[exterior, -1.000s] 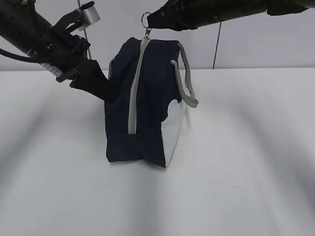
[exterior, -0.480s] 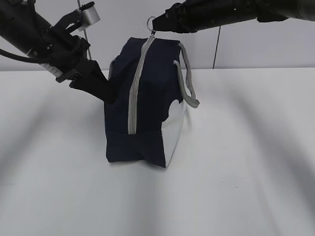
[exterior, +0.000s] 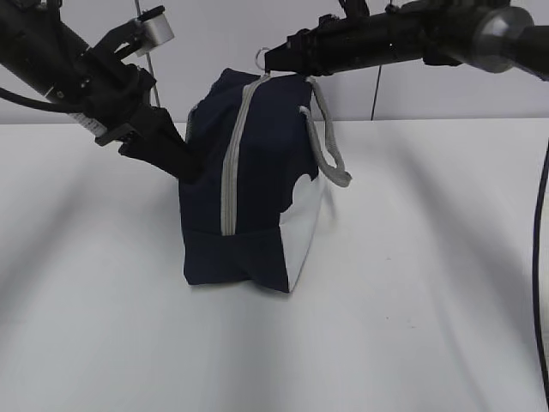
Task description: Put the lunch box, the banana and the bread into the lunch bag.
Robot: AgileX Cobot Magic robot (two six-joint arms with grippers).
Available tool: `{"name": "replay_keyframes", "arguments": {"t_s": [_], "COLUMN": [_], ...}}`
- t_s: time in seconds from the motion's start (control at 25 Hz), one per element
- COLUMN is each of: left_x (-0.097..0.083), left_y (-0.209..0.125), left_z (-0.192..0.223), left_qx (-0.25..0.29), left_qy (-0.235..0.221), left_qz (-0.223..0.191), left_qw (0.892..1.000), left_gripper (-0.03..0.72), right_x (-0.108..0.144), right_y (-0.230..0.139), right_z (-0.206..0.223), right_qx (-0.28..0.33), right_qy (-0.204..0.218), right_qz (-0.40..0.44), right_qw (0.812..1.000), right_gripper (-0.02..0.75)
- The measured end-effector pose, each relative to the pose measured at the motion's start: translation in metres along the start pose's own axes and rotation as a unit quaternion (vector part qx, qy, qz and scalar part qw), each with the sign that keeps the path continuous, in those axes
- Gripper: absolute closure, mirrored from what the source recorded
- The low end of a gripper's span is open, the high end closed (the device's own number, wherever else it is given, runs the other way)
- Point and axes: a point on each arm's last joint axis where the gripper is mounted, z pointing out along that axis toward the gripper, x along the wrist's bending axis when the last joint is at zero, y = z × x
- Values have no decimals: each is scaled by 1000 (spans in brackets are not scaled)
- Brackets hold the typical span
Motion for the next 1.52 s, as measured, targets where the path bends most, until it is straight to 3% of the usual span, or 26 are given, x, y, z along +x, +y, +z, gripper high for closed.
{"name": "replay_keyframes", "arguments": {"t_s": [0.28, 0.56, 1.24, 1.4, 1.52], "left_x": [0, 0, 0, -1, -2], "left_y": [0, 0, 1, 9, 19], "left_z": [0, 0, 0, -9, -21], "left_qx": [-2, -2, -8, -23, -39], "left_qy": [2, 1, -1, -1, 6], "left_qz": [0, -2, -10, -46, -64], "left_qw": [1000, 1000, 1000, 999, 997], "left_gripper": [686, 686, 685, 652, 577], "right_x": [-21, -39, -40, -41, -40], "right_y": [-17, -10, -9, -9, -9], "right_z": [14, 2, 2, 0, 0], "right_qx": [-2, -21, -22, -21, -18], "right_qy": [5, -19, -8, -5, 2], "right_qz": [13, 5, -4, -1, 8], "right_qw": [1000, 1000, 1000, 1000, 1000], "right_gripper": [754, 754, 754, 754, 754]}}
